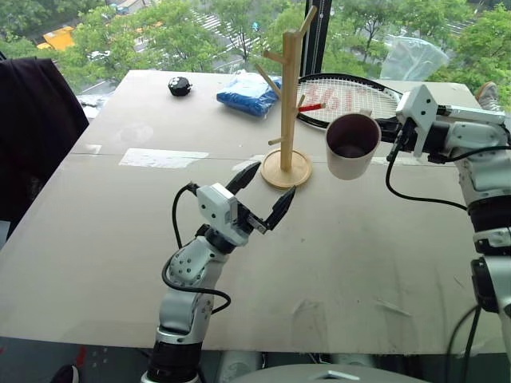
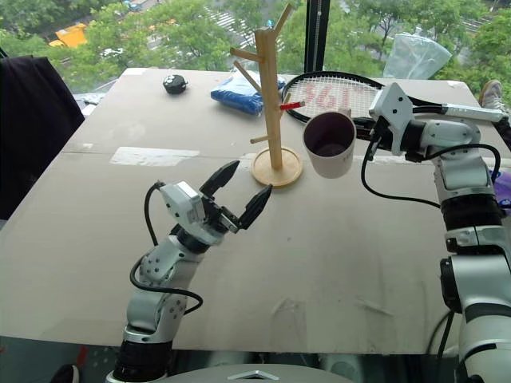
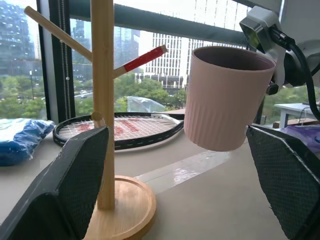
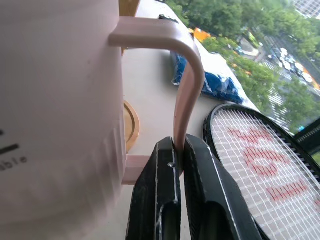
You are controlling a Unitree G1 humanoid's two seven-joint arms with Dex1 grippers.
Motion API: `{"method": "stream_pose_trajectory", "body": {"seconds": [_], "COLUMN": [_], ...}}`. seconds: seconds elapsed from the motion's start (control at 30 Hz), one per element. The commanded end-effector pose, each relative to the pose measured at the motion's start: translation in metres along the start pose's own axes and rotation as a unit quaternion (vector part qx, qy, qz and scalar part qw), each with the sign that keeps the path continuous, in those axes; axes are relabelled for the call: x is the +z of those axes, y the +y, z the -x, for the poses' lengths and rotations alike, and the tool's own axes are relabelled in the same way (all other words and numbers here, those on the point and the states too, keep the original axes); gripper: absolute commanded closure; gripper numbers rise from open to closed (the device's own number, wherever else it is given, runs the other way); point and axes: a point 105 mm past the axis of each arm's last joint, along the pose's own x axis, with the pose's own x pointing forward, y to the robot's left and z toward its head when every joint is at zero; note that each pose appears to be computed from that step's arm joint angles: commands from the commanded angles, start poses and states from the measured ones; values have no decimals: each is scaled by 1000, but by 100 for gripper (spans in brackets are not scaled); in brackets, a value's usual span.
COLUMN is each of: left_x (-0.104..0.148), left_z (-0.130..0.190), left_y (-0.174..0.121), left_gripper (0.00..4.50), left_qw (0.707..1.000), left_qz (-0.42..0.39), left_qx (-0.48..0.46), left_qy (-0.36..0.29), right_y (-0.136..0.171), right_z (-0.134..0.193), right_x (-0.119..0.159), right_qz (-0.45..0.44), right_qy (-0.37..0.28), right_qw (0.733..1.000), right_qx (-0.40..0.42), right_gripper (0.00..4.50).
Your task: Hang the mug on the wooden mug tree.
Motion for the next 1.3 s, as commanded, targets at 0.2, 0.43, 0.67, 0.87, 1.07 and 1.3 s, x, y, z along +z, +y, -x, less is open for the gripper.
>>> {"method": "stream_pose_trajectory", "body": {"seconds": [0.2, 0.43, 0.67, 0.87, 1.07, 1.3], "left_x": [20, 19, 17, 17, 17, 14], "left_z": [9, 8, 7, 7, 6, 7], "left_y": [-9, -10, -7, -7, -8, -7], "left_gripper": [0, 0, 0, 0, 0, 0], "left_qw": [999, 999, 999, 999, 999, 999], "left_qz": [-29, -29, -35, -36, -34, -29], "left_qx": [4, 3, -3, -7, -9, -3], "left_qy": [-25, -24, -23, -23, -25, -15], "right_y": [-14, -6, -8, -13, -25, -42], "right_z": [-16, -37, -51, -57, -50, -16], "right_x": [36, 54, 60, 70, 75, 57], "right_qz": [58, 84, 85, 92, 85, 19], "right_qy": [-18, -23, 4, 2, -13, -40], "right_qw": [997, 992, 993, 994, 996, 998], "right_qx": [54, 89, 81, 63, 21, -48], "right_gripper": [443, 443, 443, 443, 286, 286]}}
